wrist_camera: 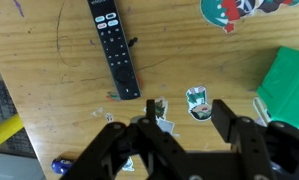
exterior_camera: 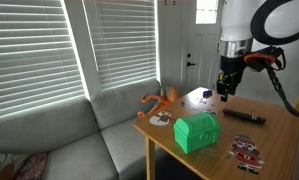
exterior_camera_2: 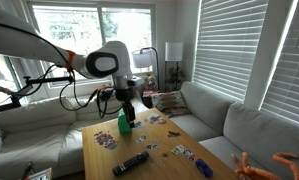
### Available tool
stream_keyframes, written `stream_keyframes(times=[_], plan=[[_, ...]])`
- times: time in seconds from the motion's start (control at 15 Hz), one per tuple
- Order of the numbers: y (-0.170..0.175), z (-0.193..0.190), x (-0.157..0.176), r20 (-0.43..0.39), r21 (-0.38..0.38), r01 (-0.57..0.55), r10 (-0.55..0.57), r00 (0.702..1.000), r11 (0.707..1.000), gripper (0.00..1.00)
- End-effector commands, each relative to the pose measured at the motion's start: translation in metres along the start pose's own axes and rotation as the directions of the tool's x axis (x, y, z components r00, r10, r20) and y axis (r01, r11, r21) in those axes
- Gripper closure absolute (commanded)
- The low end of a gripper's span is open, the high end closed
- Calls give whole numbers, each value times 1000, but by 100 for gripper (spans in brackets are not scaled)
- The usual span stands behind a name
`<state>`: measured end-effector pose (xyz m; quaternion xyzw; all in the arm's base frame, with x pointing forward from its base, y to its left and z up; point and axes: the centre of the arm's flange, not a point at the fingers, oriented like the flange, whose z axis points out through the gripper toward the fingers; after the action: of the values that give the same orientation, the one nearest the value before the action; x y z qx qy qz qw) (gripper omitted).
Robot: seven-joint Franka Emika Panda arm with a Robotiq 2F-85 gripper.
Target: Press the button on the remote
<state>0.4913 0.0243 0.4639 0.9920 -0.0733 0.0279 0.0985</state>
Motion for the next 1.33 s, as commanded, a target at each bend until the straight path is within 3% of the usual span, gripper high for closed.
stream_keyframes(times=[0.0, 0.33, 1.27], plan=[[4, 6, 16, 15, -22, 3, -3, 1000, 1000, 70], [12, 21, 24, 25, -12, 2, -2, 1000, 1000, 100], [41, 83, 39, 55, -4, -46, 46, 997, 999, 100]])
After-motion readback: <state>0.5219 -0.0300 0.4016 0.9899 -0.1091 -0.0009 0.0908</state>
